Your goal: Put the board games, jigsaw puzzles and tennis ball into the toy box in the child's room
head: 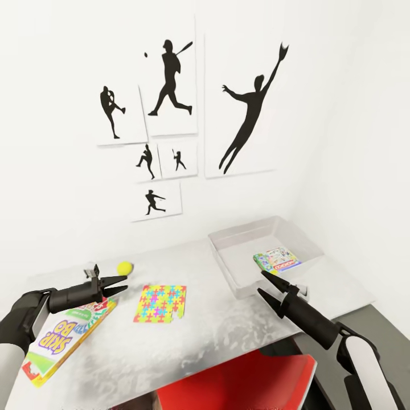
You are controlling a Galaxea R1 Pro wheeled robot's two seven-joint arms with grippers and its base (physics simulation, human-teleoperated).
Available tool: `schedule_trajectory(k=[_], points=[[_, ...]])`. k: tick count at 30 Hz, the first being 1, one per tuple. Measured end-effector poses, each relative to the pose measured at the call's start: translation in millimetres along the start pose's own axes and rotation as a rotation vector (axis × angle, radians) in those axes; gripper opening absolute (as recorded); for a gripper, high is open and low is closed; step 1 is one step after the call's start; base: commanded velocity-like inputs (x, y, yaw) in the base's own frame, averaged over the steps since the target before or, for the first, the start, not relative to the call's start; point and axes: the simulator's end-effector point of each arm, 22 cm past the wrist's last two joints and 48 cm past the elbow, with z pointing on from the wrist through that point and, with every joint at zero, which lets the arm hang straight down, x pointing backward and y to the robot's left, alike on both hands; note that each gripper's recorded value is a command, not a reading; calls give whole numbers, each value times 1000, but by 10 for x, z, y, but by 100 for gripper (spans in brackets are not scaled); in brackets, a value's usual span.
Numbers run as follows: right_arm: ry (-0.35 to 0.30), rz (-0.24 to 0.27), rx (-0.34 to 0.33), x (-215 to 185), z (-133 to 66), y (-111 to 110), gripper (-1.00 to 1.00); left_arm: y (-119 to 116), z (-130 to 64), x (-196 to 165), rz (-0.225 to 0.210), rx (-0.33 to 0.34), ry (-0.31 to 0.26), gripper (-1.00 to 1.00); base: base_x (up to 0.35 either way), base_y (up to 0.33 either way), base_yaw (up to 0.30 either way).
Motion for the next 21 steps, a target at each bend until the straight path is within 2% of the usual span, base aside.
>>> schedule_trajectory(k=[21], points=[[-4, -14, -8, -19, -28, 82, 100, -120, -25, -41, 22, 9, -6, 100, -7, 0, 0]])
